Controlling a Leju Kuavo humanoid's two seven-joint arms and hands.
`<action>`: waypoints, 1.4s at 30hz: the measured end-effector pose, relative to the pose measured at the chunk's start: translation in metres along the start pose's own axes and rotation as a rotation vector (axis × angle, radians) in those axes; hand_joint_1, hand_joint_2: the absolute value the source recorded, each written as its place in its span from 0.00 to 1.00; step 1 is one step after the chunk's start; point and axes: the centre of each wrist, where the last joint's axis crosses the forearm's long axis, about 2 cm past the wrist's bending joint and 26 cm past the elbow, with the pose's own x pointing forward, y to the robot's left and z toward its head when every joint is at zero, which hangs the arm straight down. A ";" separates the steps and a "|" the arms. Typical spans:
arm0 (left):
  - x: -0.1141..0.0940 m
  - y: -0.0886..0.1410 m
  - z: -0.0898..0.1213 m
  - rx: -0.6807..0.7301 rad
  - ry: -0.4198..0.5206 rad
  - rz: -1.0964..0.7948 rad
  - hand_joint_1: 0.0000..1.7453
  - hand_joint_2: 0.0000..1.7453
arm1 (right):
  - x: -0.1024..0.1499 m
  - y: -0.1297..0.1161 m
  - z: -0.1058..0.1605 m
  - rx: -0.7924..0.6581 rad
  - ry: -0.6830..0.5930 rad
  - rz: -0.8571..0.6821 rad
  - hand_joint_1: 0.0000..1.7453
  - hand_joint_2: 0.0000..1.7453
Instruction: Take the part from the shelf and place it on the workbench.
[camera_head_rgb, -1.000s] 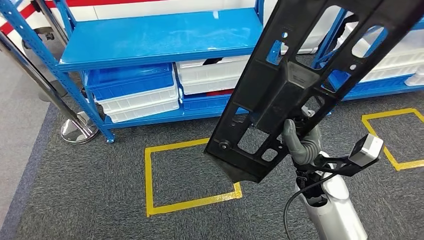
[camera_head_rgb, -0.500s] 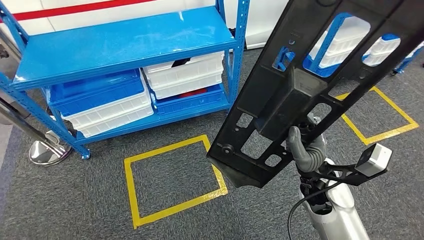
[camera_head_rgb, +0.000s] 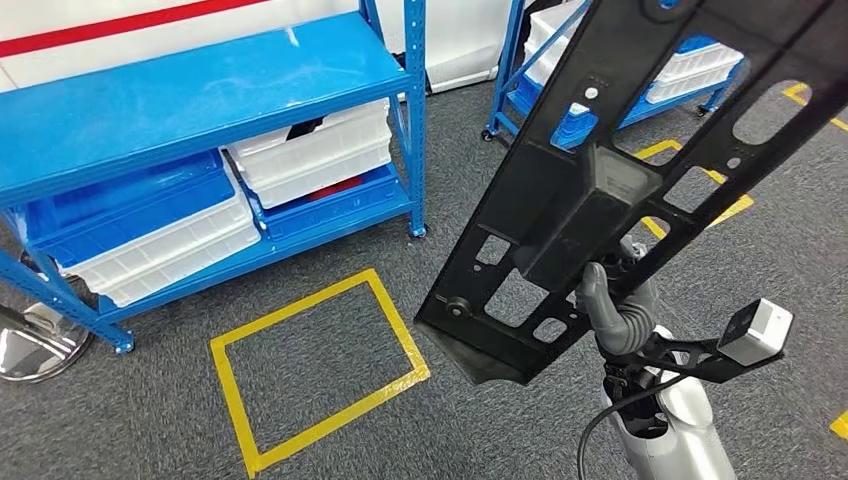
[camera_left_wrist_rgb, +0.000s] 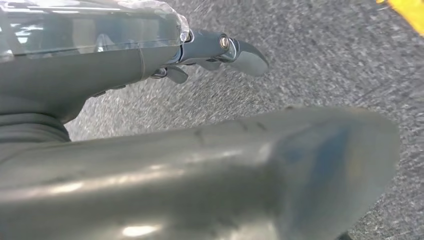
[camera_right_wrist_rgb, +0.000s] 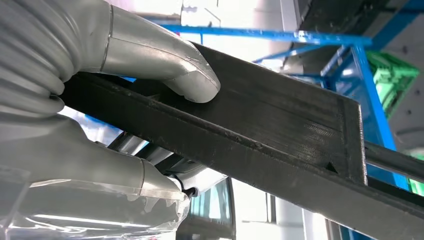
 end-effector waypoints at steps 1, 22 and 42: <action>0.000 0.000 0.000 0.001 -0.001 -0.001 0.00 0.00 | 0.000 0.000 0.001 -0.002 0.000 0.000 1.00 1.00; 0.001 0.000 0.000 0.000 -0.001 -0.009 0.00 0.00 | 0.005 0.005 0.007 -0.017 -0.008 0.011 1.00 1.00; -0.002 0.001 0.000 0.007 0.006 -0.020 0.00 0.00 | 0.011 0.008 0.019 -0.057 -0.011 0.038 1.00 1.00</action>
